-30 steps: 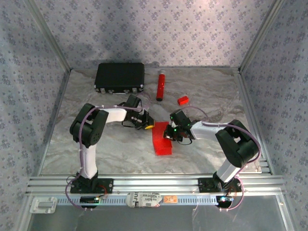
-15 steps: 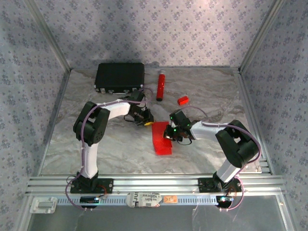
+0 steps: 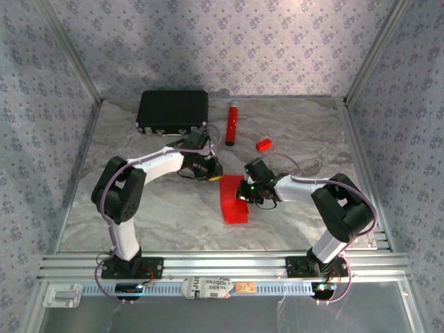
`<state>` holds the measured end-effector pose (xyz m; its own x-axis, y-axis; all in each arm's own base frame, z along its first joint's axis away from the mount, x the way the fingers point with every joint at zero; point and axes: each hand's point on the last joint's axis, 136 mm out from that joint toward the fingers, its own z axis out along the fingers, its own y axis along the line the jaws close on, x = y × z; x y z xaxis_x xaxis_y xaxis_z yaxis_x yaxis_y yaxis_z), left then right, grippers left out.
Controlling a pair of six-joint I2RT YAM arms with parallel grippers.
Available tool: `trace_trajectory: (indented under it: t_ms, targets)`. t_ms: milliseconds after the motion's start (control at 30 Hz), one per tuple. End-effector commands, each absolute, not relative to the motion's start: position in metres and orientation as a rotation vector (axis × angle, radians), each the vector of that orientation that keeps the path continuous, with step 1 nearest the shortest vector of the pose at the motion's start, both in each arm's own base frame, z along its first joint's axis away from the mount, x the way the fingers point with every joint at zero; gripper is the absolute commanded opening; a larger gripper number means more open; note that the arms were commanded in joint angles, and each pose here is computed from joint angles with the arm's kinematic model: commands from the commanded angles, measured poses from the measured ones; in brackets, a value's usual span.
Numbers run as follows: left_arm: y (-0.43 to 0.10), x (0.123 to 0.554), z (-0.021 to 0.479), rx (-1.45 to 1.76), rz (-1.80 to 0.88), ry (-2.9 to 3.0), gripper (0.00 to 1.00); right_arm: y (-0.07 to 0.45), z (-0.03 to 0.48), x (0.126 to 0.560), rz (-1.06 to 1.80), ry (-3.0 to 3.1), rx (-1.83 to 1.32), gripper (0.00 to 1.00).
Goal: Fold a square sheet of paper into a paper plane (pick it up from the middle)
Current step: Fold the square sheet of paper in half at the center of the table.
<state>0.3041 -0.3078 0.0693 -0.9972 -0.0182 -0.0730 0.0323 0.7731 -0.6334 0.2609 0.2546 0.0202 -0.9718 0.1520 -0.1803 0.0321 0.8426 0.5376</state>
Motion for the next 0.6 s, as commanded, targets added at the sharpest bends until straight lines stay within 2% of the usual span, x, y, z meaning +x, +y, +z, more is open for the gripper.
trace_trajectory:
  t_ms: [0,200,567]
  targets:
    - [-0.324,0.279,0.075,0.010,-1.214,2.887,0.13,0.227,-0.007,0.236,0.640,2.934,0.209,0.00]
    - [-0.331,0.257,0.054,0.013,-1.253,2.937,0.13,0.226,-0.009,0.234,0.635,2.941,0.213,0.00]
    - [-0.294,0.242,-0.011,-0.005,-0.978,3.076,0.12,0.224,-0.009,0.233,0.631,2.942,0.215,0.00]
